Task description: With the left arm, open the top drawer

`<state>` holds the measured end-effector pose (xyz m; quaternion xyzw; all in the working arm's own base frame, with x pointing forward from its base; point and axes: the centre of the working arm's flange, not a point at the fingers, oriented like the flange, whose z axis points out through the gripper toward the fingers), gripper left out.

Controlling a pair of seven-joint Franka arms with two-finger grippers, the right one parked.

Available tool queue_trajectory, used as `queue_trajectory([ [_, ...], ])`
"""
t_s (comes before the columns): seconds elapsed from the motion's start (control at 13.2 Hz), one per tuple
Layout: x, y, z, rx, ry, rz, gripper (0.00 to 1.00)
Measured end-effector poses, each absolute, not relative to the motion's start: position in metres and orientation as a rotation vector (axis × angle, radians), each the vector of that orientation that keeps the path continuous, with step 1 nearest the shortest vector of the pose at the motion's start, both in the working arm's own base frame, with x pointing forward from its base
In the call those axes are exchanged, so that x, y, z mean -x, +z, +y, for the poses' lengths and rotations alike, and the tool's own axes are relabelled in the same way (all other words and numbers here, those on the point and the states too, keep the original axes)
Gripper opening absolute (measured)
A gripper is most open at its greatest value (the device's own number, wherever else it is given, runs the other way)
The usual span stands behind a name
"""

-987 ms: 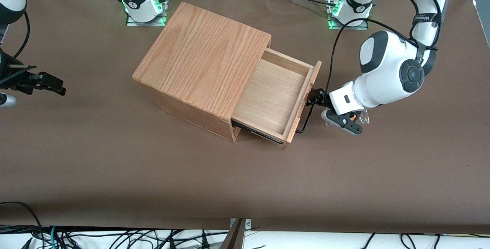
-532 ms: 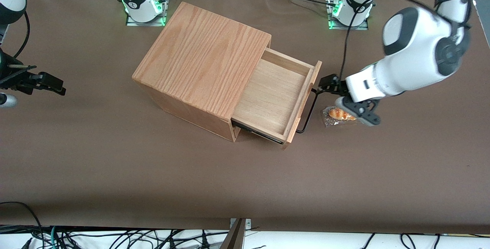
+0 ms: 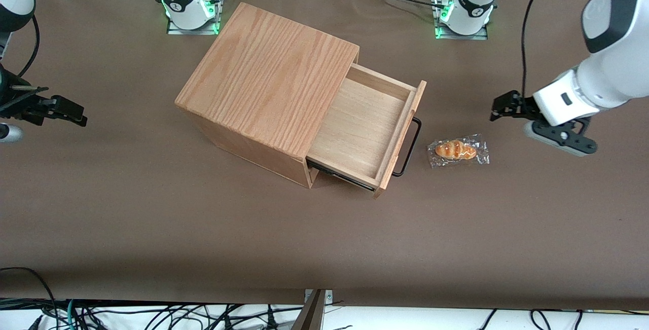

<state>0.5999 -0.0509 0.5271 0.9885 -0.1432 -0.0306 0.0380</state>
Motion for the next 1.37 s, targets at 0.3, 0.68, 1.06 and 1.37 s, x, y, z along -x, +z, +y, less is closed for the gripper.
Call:
queue_trajectory([
  [0.3,-0.586,0.571,-0.022,-3.220,0.003,-0.351,1.00],
  [0.68,-0.575,0.601,-0.029,-3.101,0.096,-0.261,1.00],
  [1.06,-0.575,0.601,-0.036,-3.107,0.094,-0.188,1.00],
  [1.37,-0.574,0.601,-0.036,-3.107,0.086,-0.185,1.00],
])
